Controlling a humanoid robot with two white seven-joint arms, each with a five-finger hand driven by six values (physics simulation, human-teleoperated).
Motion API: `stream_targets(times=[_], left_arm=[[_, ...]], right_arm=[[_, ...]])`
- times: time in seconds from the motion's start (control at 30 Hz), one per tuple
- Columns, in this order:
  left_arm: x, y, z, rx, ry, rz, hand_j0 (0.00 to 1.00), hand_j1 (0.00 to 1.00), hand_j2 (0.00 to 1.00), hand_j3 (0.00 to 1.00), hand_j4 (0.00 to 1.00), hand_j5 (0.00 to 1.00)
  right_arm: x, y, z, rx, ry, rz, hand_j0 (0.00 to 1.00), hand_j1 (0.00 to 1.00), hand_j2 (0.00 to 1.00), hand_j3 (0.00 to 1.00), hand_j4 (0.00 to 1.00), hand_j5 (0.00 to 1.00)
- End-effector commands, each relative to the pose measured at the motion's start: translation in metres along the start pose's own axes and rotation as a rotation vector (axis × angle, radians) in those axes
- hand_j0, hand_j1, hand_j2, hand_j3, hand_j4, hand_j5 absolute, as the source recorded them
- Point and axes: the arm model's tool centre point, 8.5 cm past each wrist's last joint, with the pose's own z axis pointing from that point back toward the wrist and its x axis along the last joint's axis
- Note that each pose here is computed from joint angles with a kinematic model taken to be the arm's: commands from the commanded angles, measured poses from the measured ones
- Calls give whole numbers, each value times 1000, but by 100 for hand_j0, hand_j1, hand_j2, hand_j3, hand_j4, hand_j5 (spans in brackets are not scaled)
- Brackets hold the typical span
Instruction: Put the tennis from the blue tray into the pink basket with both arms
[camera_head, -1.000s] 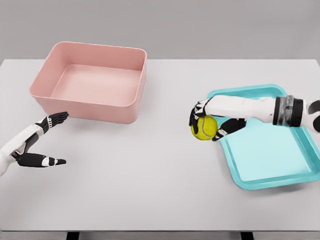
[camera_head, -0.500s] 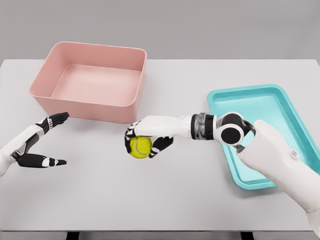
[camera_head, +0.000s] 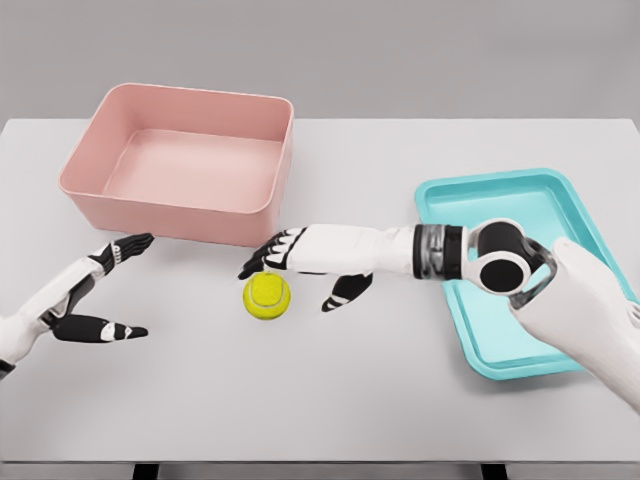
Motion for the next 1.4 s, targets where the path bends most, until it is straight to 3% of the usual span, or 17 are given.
stream_targets(times=[0.0, 0.07, 0.23, 0.3, 0.4, 0.47, 0.6, 0.7, 0.8, 0.9, 1.0, 1.37], left_arm=[[0, -2, -1, -10, 0, -12, 100, 100, 100, 100, 100, 100], [-2, -9, -4, -17, -7, -16, 100, 100, 100, 100, 100, 100], [-3, -17, -5, -44, -6, -35, 100, 100, 100, 100, 100, 100], [-2, -20, -8, -49, -16, -45, 100, 100, 100, 100, 100, 100], [0, -23, -15, -47, -36, -53, 100, 100, 100, 100, 100, 100], [2, -24, -16, -47, -44, -52, 100, 100, 100, 100, 100, 100], [13, -31, -24, -64, -85, -62, 100, 100, 100, 100, 100, 100], [18, -34, -28, -70, -106, -68, 100, 100, 100, 100, 100, 100], [23, -37, -37, -68, -136, -68, 100, 100, 100, 100, 100, 100], [27, -42, -43, -66, -161, -64, 100, 100, 100, 100, 100, 100], [30, -50, -52, -61, -188, -59, 100, 100, 100, 100, 100, 100], [33, -73, -64, -52, -229, 10, 100, 100, 100, 100, 100, 100]], right_arm=[[-5, -17, 27, -41, 32, 38, 100, 100, 100, 100, 100, 100], [-11, -17, 47, -51, 53, 45, 100, 100, 100, 100, 100, 100], [-28, -40, 147, -152, 136, 43, 100, 100, 100, 100, 100, 100], [-29, -46, 173, -186, 162, 52, 100, 100, 100, 100, 100, 100], [-31, -44, 209, -280, 221, 37, 100, 100, 100, 100, 100, 100], [-31, -37, 225, -309, 256, 24, 100, 100, 100, 100, 100, 100], [-31, -29, 233, -314, 273, -1, 100, 100, 100, 100, 100, 100], [-26, -31, 238, -368, 214, -54, 100, 100, 100, 100, 100, 100], [-25, -31, 239, -369, 208, -47, 100, 100, 100, 100, 100, 100], [-20, -37, 265, -427, 257, -20, 100, 100, 100, 100, 100, 100], [-10, -16, 255, -388, 219, -40, 100, 100, 100, 100, 100, 100], [-9, -16, 259, -374, 229, -39, 100, 100, 100, 100, 100, 100]])
